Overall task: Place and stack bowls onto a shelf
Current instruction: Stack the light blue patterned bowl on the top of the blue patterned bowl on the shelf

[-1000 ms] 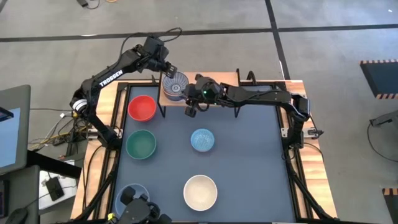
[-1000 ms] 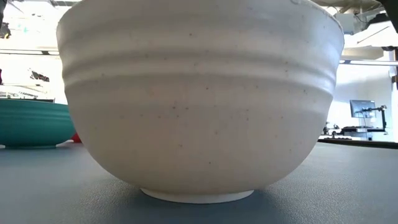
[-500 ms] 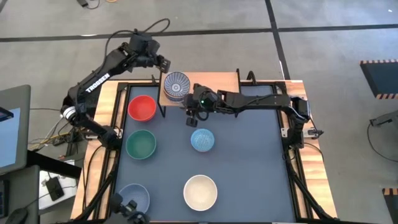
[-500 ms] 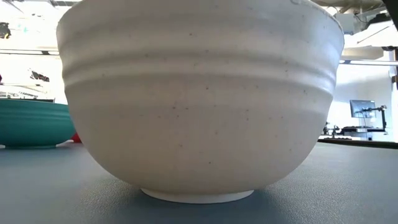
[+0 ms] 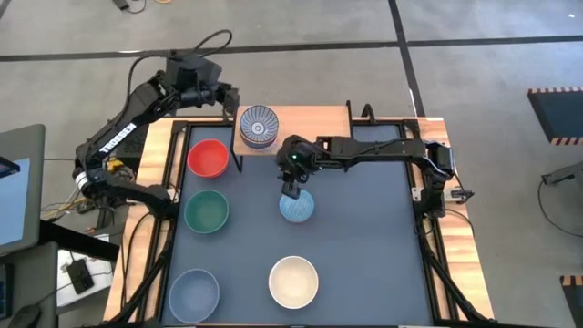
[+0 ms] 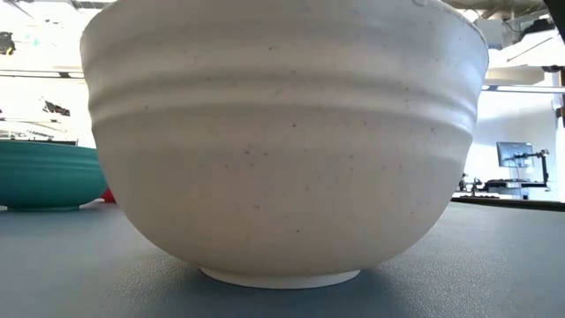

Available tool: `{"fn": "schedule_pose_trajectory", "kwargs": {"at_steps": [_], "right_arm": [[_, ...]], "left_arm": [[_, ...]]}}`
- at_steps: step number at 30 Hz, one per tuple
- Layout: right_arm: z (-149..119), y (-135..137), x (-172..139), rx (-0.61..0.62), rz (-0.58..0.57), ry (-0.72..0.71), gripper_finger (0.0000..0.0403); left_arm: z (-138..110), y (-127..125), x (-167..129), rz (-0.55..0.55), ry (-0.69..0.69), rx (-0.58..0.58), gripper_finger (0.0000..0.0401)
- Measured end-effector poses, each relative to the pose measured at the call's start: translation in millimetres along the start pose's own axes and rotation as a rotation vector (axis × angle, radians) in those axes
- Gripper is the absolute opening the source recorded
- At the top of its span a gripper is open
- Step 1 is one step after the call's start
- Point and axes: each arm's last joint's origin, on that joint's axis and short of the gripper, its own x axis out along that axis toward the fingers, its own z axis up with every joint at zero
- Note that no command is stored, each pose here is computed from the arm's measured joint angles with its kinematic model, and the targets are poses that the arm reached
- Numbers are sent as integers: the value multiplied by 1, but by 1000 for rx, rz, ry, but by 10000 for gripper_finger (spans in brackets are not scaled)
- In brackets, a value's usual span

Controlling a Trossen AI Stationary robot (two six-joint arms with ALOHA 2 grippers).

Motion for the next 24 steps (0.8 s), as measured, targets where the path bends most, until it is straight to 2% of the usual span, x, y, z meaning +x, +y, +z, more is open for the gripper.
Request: {"fn": "schedule_pose_trajectory", "kwargs": {"at_steps": [3,7,10,17,24], "right_arm": [[-16,1,6,-2,6,89,187],[-41,0,18,-6,1,208,223],[-60,-1,27,-5,-2,271,235],[-84,-7,42,32,-11,284,218],[-98,-15,50,74,-18,286,174]], "left_arm": [[-8,-11,-2,-10,62,31,116],[-24,-23,0,36,187,75,116],[-33,-29,3,56,263,99,116],[-38,-40,0,66,283,115,116],[-39,-42,-2,77,278,69,116]]}}
